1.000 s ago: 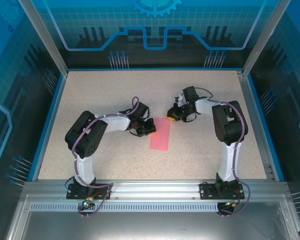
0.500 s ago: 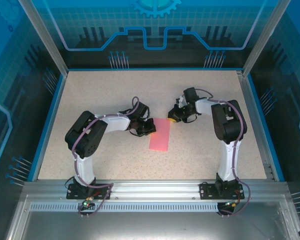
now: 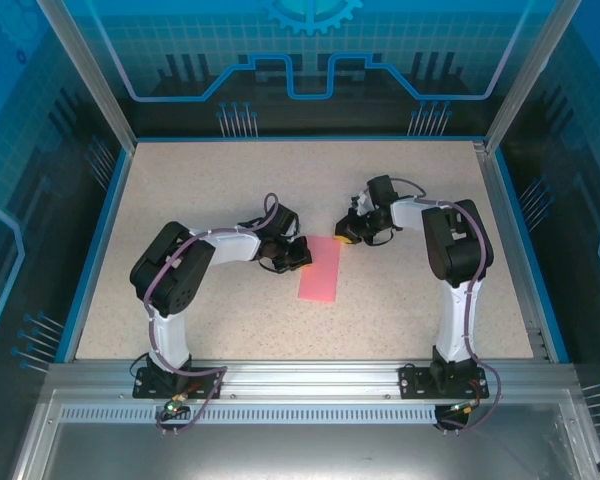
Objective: Fold a paper plane with a square sheet of paper (pick it up from the middle)
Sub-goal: Fold the square sheet of paper in half at the center of the table.
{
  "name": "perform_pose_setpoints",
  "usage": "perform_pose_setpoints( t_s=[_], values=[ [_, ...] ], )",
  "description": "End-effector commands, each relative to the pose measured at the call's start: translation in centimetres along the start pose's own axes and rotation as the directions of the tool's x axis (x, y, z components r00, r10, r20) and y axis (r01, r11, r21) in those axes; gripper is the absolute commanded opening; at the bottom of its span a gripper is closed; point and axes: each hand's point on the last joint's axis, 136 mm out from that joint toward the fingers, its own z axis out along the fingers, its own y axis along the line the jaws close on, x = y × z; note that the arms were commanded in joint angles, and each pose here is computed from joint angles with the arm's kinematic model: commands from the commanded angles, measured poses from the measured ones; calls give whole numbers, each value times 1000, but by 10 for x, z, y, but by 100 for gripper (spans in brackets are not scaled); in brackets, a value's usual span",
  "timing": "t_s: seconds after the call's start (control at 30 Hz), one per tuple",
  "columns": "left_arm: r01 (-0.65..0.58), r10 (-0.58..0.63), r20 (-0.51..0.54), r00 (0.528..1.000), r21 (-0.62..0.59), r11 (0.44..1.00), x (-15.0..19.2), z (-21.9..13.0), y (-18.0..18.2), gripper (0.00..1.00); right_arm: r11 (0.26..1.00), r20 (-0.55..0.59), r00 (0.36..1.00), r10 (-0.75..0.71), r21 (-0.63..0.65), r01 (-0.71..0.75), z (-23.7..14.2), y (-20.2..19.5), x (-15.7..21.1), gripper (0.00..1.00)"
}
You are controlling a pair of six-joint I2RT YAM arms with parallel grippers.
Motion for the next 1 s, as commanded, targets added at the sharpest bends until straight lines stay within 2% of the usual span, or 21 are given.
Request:
perform_pose_setpoints(
  t_s=[0.0,0.23,0.37,0.8,0.97],
  values=[
    [30,-50,-92,994,-207,978,36,21,59,0,998,-17,999,39,60,-38,0,-20,7,8],
    [30,-50,-91,995,-215,976,36,20,60,0,996,28,997,-66,-62,68,-33,30,14,9],
    [29,-49,-89,995,-212,977,36,21,59,0,992,17,996,-93,-79,94,-33,39,28,9],
    [25,-45,-89,995,-215,976,35,20,59,0,1000,-46,999,-2,-20,1,9,-6,44,8],
    [24,-44,-89,995,-213,977,35,20,58,0,999,-53,998,-35,-38,33,2,4,50,8]
  ],
)
